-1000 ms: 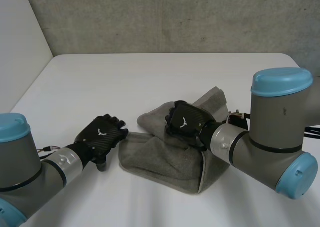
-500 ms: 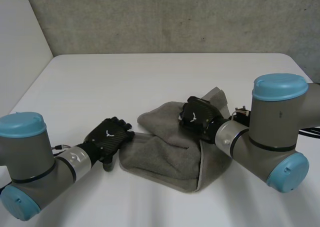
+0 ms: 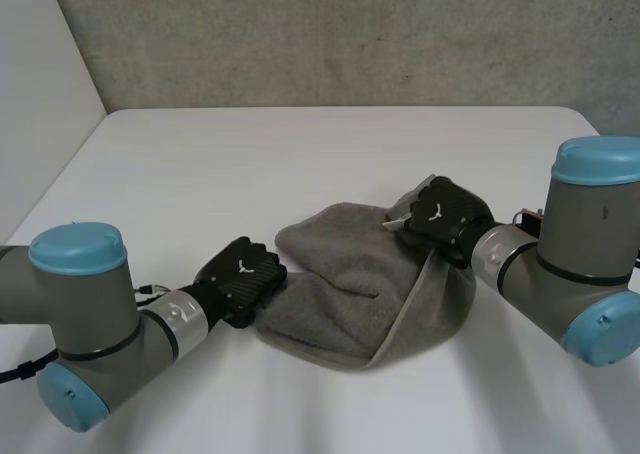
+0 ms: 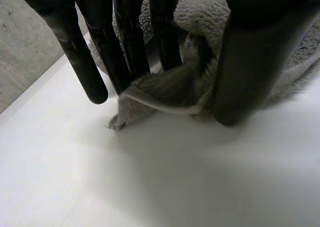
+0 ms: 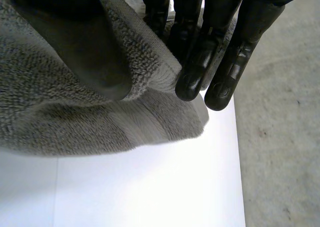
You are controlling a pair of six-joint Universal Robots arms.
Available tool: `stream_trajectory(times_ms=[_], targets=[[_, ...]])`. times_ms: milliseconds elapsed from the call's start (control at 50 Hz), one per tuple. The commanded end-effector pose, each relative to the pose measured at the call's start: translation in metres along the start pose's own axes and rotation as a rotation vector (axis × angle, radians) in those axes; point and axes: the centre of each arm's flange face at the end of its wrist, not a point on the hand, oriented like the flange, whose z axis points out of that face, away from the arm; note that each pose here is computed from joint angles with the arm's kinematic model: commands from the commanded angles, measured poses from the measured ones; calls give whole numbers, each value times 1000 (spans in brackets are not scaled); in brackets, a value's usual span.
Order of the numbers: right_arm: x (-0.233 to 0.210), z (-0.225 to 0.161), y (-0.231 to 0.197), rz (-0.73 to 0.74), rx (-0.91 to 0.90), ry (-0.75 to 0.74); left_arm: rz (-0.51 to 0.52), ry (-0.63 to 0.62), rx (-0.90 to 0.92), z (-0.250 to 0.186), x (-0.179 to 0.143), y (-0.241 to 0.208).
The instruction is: Fold the towel.
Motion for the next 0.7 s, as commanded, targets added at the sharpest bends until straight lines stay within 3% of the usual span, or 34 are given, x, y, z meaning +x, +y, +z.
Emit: stream_trajectory(times_ms=[20, 240, 420, 480, 520, 540, 560, 580, 620, 640, 660, 680, 700], targets=[[12, 3, 8, 61, -34, 45, -30, -9, 8, 2, -4, -4], [13, 3, 13, 93, -54, 49, -147, -15, 18, 4, -7, -6], [40, -3, 3, 170, -11, 125, -125, -69, 79, 0, -25, -27], [70, -2, -11, 192, 52, 225, -85, -141, 165, 0, -52, -53], [119, 4, -31, 245, 167, 401, -64, -179, 213, 3, -68, -67], [119, 4, -31, 245, 168, 402, -50, -235, 269, 6, -90, -84], [145, 6, -39, 286, 225, 506, -42, -306, 332, 6, -116, -104], [145, 6, -39, 287, 225, 507, -42, -306, 333, 6, -116, -104], [206, -4, -60, 373, 351, 751, -60, -452, 478, 2, -164, -150], [206, -4, -60, 374, 352, 752, -60, -452, 478, 1, -164, -151], [234, -17, -70, 423, 425, 867, -84, -524, 562, -6, -185, -176], [256, -31, -79, 473, 499, 959, -84, -525, 563, -6, -185, -176], [256, -31, -79, 473, 499, 960, -120, -581, 649, -17, -202, -200]])
